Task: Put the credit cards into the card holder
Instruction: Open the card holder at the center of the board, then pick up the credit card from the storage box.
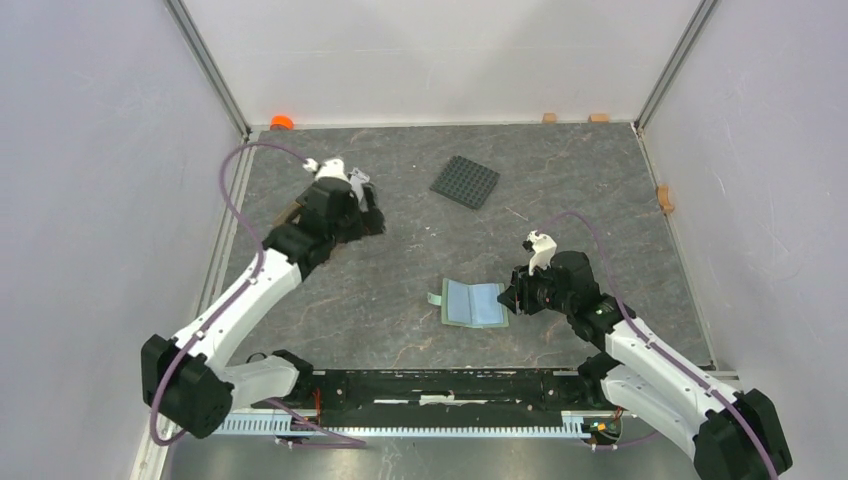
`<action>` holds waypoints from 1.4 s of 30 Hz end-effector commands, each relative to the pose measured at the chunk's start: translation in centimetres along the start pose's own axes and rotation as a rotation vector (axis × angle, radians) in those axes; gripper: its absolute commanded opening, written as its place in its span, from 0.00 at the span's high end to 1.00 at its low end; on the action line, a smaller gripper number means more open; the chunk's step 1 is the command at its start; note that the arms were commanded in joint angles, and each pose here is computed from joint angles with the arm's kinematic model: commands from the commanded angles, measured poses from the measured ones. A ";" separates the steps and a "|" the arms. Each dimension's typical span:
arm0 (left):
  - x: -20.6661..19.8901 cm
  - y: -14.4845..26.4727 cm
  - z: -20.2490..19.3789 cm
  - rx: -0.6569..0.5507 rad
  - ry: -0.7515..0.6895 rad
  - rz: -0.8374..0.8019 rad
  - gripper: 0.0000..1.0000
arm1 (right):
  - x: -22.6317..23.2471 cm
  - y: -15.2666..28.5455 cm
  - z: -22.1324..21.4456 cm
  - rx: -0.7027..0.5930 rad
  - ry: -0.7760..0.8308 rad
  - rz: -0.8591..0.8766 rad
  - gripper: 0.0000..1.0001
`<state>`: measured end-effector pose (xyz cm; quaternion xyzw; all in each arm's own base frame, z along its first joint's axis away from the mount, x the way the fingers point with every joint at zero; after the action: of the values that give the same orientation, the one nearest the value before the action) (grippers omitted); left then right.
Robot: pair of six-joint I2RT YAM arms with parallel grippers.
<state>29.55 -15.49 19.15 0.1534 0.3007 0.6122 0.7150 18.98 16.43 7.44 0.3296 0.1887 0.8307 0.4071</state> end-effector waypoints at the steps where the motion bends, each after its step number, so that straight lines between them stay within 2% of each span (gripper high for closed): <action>1: 7.9 -1.1 1.1 0.075 0.003 0.303 0.00 | 1.1 0.3 1.9 -0.069 0.033 0.055 0.54; 7: 14.3 -4.9 2.9 0.140 0.046 0.507 0.04 | 2.1 0.6 2.0 -0.093 0.050 0.115 0.52; 15: 18.0 -8.4 3.7 0.150 0.116 0.579 0.11 | 2.4 0.7 1.5 -0.090 0.062 0.147 0.48; 32: 18.5 -12.5 2.3 0.224 0.118 0.482 0.16 | 2.6 0.3 0.2 -0.049 0.039 0.177 0.45; 42: 16.6 -13.4 2.4 0.227 0.137 0.361 0.26 | 2.4 0.2 -0.1 -0.037 0.026 0.168 0.45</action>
<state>40.33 0.18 7.71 0.2774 0.3895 0.7277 0.4917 17.36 18.02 8.02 0.3299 0.1613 0.8652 0.3414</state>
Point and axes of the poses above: each gripper's point midway between its finger pads, its own y axis back along the fingers, its own x axis along the line the jaws close on, z = x × y, the point moved 1 cm from there along y, back along the fingers, and after that the axes turned 2 degrees about -y, right-handed, at the moved point
